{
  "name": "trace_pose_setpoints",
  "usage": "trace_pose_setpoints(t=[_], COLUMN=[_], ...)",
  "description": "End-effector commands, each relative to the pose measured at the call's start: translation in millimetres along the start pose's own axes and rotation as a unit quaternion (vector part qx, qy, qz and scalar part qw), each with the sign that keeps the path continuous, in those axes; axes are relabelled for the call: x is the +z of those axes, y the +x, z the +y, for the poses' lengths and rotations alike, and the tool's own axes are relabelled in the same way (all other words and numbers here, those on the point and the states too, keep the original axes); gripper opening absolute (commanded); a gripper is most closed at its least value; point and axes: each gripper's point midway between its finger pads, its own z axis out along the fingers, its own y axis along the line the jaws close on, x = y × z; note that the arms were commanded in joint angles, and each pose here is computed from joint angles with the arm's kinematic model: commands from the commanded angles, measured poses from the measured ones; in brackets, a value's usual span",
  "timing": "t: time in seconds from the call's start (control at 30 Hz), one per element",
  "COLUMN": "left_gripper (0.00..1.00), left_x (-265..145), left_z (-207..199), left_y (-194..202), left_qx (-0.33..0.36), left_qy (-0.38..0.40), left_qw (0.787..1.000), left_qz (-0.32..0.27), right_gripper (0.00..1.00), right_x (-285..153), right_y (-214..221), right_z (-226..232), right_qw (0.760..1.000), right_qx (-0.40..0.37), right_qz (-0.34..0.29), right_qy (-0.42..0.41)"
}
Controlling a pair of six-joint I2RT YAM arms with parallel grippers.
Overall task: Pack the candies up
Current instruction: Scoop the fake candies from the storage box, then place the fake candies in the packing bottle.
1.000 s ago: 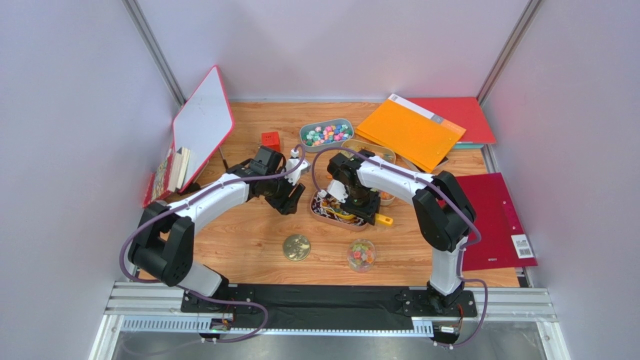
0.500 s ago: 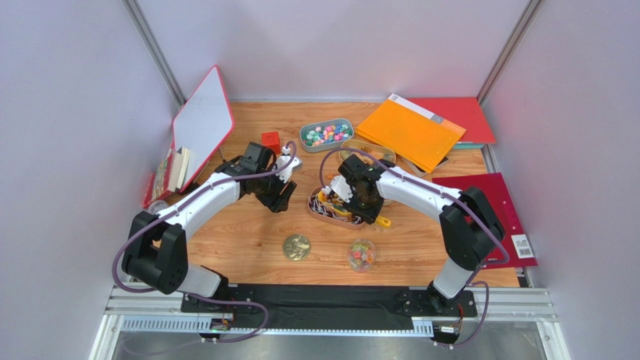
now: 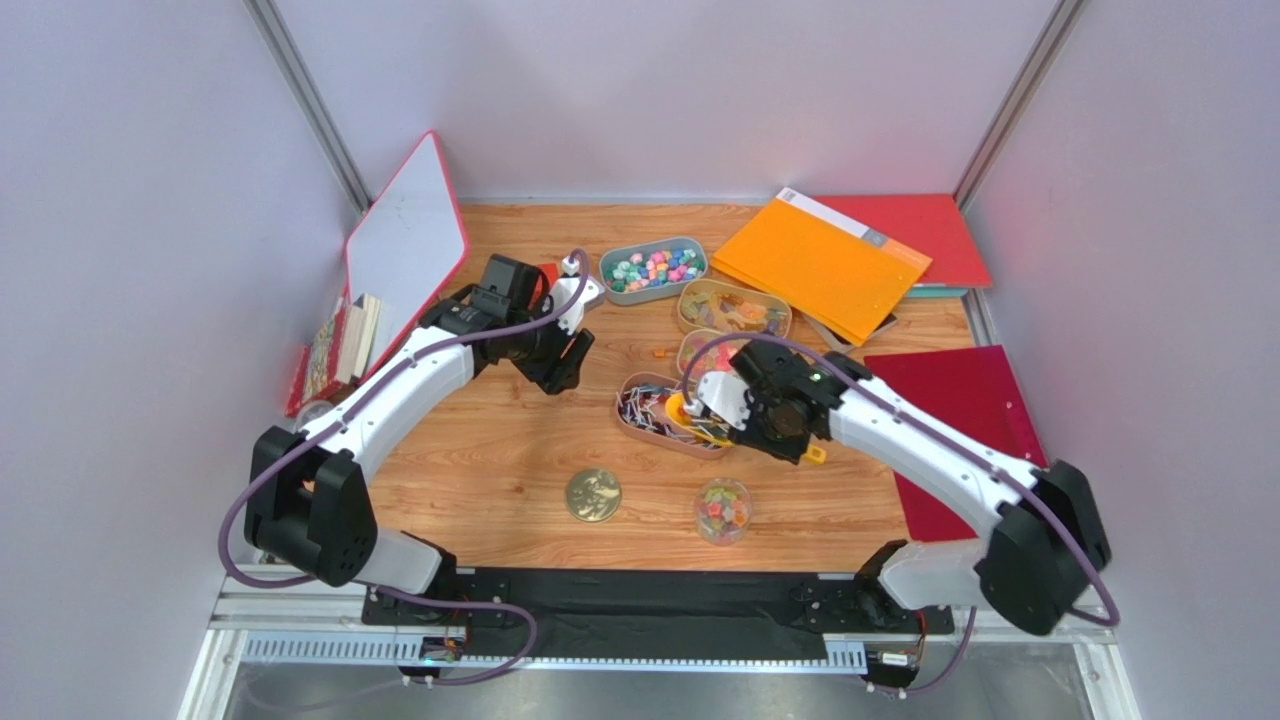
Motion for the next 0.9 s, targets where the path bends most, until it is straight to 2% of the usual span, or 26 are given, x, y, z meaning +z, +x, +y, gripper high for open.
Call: trace_pose_setpoints(t=[0.0,0.17,0.37,0.5,0.87], left_gripper=[0.64,0.63,0.63,0.63,0.63], left_x=[-9,-10,-11,-11,-5], left_z=[6,5,4,5,7], left_y=[-17,-19,-20,-20,-16], left_qx=[0.016,0.017,0.016,0.018,0.012], left_qy=[-0.01,-0.008,-0.007,-0.012,-0.017], left_qw=[1.0,0.999,0.999,0.999,0.999], left_qz=[-0.019,-0.027,-0.033,-0.035,-0.039], right_gripper=[0.0,0.0,0.0,0.0,0.0], right_x=[-29,-44,-53,-62,-81], right_y=[34,63,95,105,107], right_z=[1,7,7,-4,-13], right_qw=[0.996,0.992,0.982,0.968,0.936], right_qx=[-0.084,-0.114,-0.153,-0.194,-0.282], right_qz=[0.014,0.041,0.107,0.15,0.198], right_qy=[0.021,0.029,0.03,0.047,0.068])
